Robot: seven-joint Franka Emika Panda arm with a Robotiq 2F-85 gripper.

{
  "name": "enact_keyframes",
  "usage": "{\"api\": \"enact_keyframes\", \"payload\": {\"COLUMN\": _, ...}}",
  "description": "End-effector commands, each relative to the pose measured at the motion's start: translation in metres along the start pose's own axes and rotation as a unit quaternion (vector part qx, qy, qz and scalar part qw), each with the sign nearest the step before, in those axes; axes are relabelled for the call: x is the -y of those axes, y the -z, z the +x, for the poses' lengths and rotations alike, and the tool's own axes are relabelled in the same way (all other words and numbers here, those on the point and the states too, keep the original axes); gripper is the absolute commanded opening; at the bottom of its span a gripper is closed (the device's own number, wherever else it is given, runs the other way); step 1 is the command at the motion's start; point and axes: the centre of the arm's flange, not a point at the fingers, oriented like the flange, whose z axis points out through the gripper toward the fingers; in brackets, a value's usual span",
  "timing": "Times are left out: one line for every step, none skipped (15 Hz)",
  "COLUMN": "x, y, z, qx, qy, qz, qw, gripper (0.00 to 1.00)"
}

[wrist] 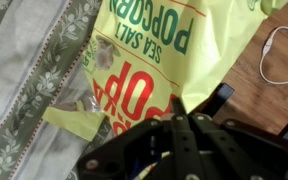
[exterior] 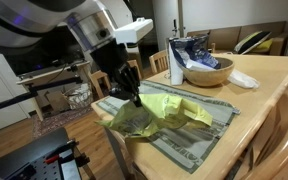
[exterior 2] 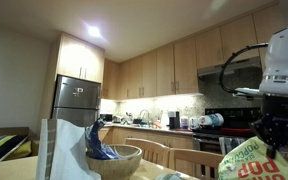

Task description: Pick the bag of popcorn and pour its contents on the cloth on the table

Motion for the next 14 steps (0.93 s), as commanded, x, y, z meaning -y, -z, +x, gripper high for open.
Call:
{"api": "enact_keyframes", "payload": {"x": 0.027, "y": 0.055, "z": 0.01, "qx": -0.025, "qy": 0.007, "qz": -0.01, "qw": 0.9996, "gripper": 0.0}}
{"api": "enact_keyframes", "payload": {"x": 0.028, "y": 0.058, "z": 0.007, "qx": -0.029, "qy": 0.006, "qz": -0.007, "qw": 0.9995, "gripper": 0.0}}
{"api": "enact_keyframes", "payload": {"x": 0.03, "y": 0.06, "z": 0.007, "qx": -0.028, "qy": 0.006, "qz": -0.003, "qw": 0.9996, "gripper": 0.0}}
{"api": "enact_keyframes", "payload": {"x": 0.031, "y": 0.06, "z": 0.007, "qx": -0.028, "qy": 0.005, "qz": 0.0, "qw": 0.9996, "gripper": 0.0}}
{"api": "enact_keyframes", "payload": {"x": 0.031, "y": 0.06, "z": 0.006, "qx": -0.035, "qy": 0.001, "qz": -0.005, "qw": 0.9994, "gripper": 0.0}}
{"api": "enact_keyframes", "payload": {"x": 0.032, "y": 0.057, "z": 0.005, "qx": -0.036, "qy": -0.003, "qz": -0.008, "qw": 0.9993, "gripper": 0.0}}
{"api": "enact_keyframes", "payload": {"x": 0.031, "y": 0.055, "z": 0.006, "qx": -0.026, "qy": -0.01, "qz": -0.014, "qw": 0.9995, "gripper": 0.0}}
{"api": "enact_keyframes", "payload": {"x": 0.027, "y": 0.053, "z": 0.007, "qx": -0.027, "qy": -0.018, "qz": -0.023, "qw": 0.9992, "gripper": 0.0}}
{"api": "enact_keyframes", "payload": {"x": 0.024, "y": 0.052, "z": 0.007, "qx": -0.027, "qy": -0.024, "qz": -0.034, "qw": 0.9988, "gripper": 0.0}}
{"api": "enact_keyframes", "payload": {"x": 0.014, "y": 0.04, "z": -0.01, "qx": -0.028, "qy": -0.012, "qz": -0.005, "qw": 0.9995, "gripper": 0.0}}
{"api": "enact_keyframes", "payload": {"x": 0.013, "y": 0.038, "z": -0.009, "qx": -0.029, "qy": -0.01, "qz": -0.006, "qw": 0.9995, "gripper": 0.01}}
{"api": "enact_keyframes", "payload": {"x": 0.013, "y": 0.035, "z": -0.008, "qx": -0.031, "qy": -0.008, "qz": -0.005, "qw": 0.9995, "gripper": 0.01}}
{"api": "enact_keyframes", "payload": {"x": 0.013, "y": 0.033, "z": -0.007, "qx": -0.034, "qy": -0.007, "qz": -0.004, "qw": 0.9994, "gripper": 0.01}}
{"api": "enact_keyframes", "payload": {"x": 0.012, "y": 0.033, "z": -0.007, "qx": -0.035, "qy": -0.006, "qz": -0.004, "qw": 0.9994, "gripper": 0.01}}
